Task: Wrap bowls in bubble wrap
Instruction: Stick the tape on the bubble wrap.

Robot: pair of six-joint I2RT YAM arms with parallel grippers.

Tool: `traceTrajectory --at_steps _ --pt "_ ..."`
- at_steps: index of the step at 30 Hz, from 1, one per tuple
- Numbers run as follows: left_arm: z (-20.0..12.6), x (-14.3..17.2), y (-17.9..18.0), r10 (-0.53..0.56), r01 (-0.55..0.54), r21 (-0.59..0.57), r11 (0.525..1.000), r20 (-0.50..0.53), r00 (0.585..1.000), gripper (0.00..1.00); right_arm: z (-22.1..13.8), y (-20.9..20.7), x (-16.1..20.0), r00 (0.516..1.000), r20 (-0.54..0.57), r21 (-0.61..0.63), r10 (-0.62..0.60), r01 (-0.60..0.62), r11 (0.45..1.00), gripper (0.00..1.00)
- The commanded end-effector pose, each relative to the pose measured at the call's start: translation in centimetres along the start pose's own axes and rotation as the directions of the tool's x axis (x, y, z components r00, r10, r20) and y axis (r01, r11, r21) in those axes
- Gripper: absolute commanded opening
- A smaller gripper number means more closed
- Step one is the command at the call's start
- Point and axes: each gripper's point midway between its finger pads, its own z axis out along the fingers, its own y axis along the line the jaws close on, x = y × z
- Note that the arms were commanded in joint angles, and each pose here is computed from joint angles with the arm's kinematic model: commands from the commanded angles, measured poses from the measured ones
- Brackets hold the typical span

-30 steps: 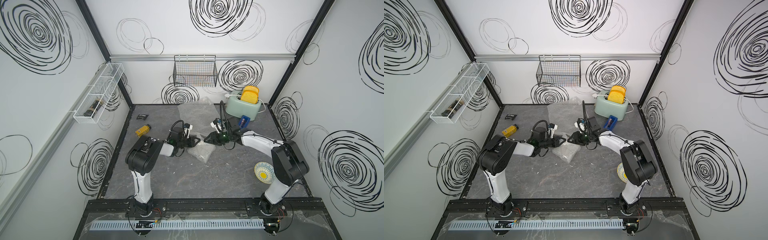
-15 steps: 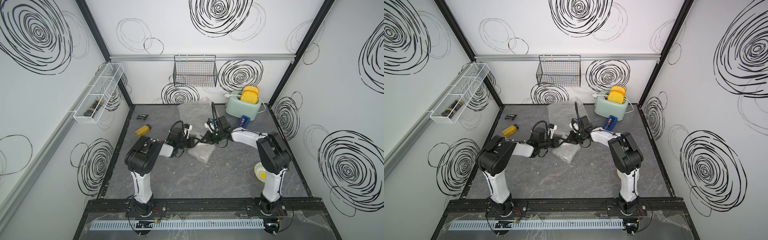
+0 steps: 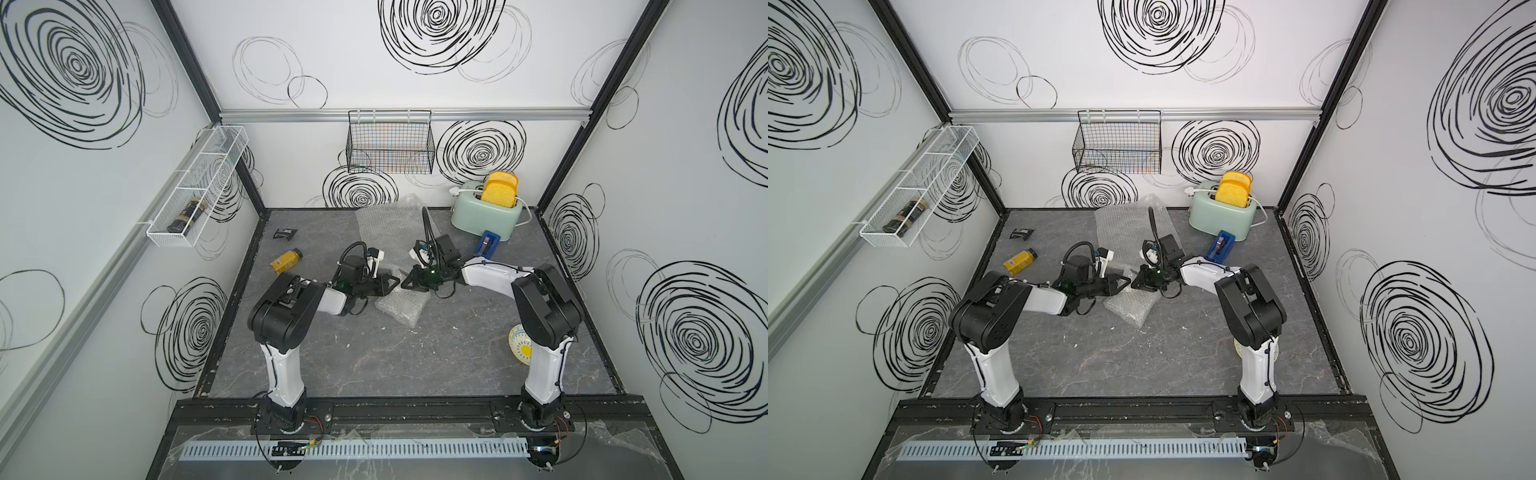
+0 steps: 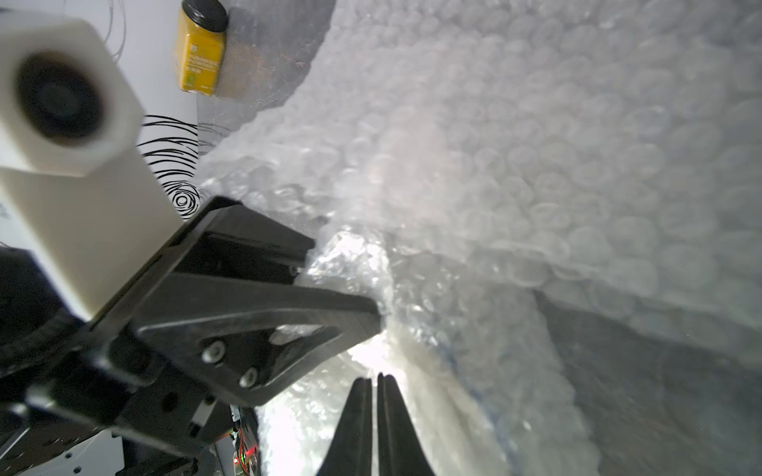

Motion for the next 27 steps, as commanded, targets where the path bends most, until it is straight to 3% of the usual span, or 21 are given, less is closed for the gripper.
traceTrajectory --at_steps 1,10,14,22,27 --pt "-0.8 -1.4 -1.0 0.025 -0.026 0.019 0.999 0.046 0.999 0.21 -1.4 1.2 -0.2 0.999 0.028 -0.004 -0.039 0.039 0.999 0.12" --pt "-1.1 -1.4 -1.2 0.027 -0.028 0.017 0.999 0.048 0.998 0.21 2.3 -0.8 3.4 0.995 -0.102 0.008 -0.005 0.006 1.0 0.11" --pt "-1.2 -1.4 -1.2 0.028 -0.028 0.013 1.0 0.048 0.998 0.2 2.6 -1.4 3.3 0.995 -0.1 0.048 -0.017 0.021 0.999 0.11" --pt "-3.2 -0.5 0.0 -0.021 0.024 -0.045 0.999 0.06 0.998 0.18 -2.3 2.4 1.0 0.994 0.027 -0.002 -0.107 0.108 0.994 0.17" --pt "-5.7 0.3 0.9 -0.087 0.093 -0.067 0.993 0.093 0.992 0.17 -4.6 1.4 0.8 0.995 0.082 -0.03 -0.065 0.068 0.997 0.19"
